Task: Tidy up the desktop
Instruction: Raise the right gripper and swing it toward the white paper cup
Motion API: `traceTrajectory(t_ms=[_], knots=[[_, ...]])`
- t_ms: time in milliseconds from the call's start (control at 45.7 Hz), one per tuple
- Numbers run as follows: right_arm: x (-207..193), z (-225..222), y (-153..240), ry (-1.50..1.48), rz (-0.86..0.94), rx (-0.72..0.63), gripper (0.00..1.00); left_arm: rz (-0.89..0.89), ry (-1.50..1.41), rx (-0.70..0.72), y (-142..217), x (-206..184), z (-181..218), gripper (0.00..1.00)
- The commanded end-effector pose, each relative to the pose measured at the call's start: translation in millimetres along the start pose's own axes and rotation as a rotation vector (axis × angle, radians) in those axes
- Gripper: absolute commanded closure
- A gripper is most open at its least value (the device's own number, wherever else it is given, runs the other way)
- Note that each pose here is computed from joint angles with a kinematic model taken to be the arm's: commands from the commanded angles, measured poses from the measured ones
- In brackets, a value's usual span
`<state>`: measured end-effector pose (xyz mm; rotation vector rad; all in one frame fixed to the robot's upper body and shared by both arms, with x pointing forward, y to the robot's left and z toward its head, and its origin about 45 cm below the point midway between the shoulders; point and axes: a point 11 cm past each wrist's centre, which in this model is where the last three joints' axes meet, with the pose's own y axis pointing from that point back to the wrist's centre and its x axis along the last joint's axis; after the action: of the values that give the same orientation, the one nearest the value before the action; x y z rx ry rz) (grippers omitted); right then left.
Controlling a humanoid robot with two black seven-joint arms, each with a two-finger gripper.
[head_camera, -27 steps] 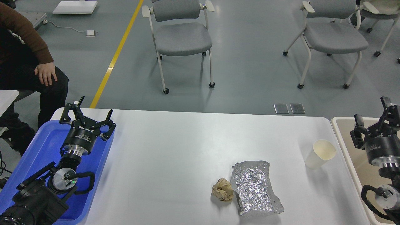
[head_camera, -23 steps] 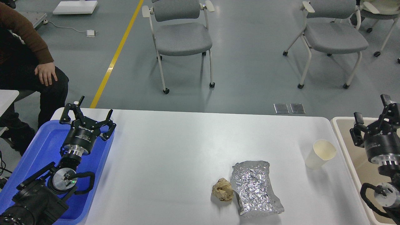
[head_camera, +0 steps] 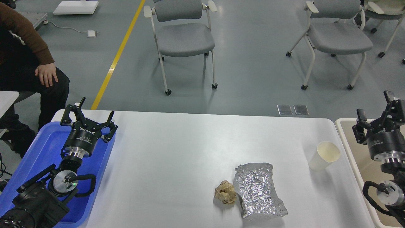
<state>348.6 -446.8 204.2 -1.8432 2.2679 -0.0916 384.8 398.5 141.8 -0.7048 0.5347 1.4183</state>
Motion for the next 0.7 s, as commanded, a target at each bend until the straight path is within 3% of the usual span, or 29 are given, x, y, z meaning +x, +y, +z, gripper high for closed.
traceTrajectory(t_ms=[0, 679], knots=[[4, -6, -3, 0.023, -0.005, 0.010, 0.00, -0.001, 0.001, 0.000, 0, 0, 0, 0.00], [39, -27, 2, 0.296, -0.047, -0.008, 0.00, 0.001, 0.001, 0.000, 0, 0, 0, 0.00]])
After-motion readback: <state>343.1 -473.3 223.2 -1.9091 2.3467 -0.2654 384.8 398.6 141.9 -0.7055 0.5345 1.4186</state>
